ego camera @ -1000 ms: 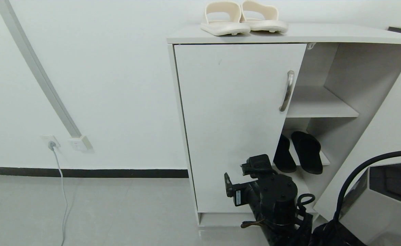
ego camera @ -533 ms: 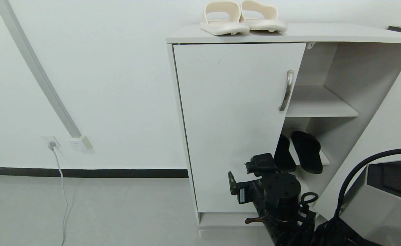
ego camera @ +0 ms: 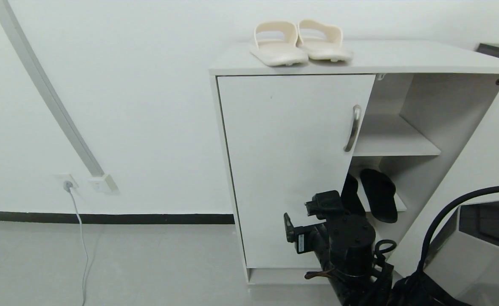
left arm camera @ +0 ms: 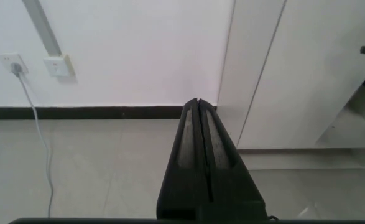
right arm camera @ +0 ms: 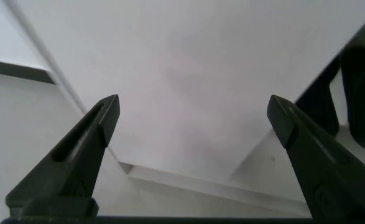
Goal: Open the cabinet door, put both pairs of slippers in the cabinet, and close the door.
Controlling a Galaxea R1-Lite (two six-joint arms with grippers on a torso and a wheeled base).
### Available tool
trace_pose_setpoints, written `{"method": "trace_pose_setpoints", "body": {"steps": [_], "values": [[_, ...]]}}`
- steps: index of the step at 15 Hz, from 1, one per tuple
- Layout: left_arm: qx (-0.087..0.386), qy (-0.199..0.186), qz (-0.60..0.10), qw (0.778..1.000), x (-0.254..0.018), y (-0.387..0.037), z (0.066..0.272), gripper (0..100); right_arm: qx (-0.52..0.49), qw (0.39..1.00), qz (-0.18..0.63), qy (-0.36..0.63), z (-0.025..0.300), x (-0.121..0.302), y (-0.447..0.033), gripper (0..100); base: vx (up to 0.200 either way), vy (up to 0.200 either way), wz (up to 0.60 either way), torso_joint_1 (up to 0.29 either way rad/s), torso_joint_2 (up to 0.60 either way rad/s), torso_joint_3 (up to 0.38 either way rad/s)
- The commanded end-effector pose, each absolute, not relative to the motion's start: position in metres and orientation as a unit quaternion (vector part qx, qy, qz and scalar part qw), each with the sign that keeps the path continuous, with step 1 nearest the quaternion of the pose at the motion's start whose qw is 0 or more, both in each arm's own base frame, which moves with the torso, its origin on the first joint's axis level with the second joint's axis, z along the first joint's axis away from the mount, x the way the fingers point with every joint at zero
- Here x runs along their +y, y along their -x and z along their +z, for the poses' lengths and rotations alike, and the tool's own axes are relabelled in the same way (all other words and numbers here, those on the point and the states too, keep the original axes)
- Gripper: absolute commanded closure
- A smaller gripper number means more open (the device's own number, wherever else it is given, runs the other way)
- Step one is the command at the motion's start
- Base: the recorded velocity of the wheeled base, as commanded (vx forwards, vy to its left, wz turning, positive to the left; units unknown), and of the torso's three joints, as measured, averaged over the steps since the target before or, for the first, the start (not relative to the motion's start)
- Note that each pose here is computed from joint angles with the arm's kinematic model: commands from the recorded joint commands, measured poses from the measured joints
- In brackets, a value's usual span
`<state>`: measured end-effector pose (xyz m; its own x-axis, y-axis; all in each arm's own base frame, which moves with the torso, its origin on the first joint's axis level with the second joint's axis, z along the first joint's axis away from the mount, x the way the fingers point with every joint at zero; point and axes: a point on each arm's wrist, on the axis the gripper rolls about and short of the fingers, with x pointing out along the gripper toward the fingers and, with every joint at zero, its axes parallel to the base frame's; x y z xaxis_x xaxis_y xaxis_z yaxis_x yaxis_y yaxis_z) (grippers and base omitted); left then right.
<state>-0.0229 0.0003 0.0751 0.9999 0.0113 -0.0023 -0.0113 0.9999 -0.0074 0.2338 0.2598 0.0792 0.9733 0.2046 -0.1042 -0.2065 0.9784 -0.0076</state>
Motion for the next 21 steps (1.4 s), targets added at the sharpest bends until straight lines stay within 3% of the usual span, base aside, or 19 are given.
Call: {"method": "trace_pose_setpoints", "body": {"steps": [1,21], "values": [[0.002,0.004,0.006,1.0,0.0002,0.0228,0.0752,100,0.053,0.993,0.103,0.01,0.0787,0.2594,-0.2343,0,0.0,0.0,0.0,0.027,-0.49,-0.359],[0.002,0.004,0.006,1.0,0.0002,0.0228,0.075,100,0.047,0.994,0.094,0.019,0.0796,0.2534,-0.2377,0,0.0,0.0,0.0,0.162,-0.49,-0.33]]}}
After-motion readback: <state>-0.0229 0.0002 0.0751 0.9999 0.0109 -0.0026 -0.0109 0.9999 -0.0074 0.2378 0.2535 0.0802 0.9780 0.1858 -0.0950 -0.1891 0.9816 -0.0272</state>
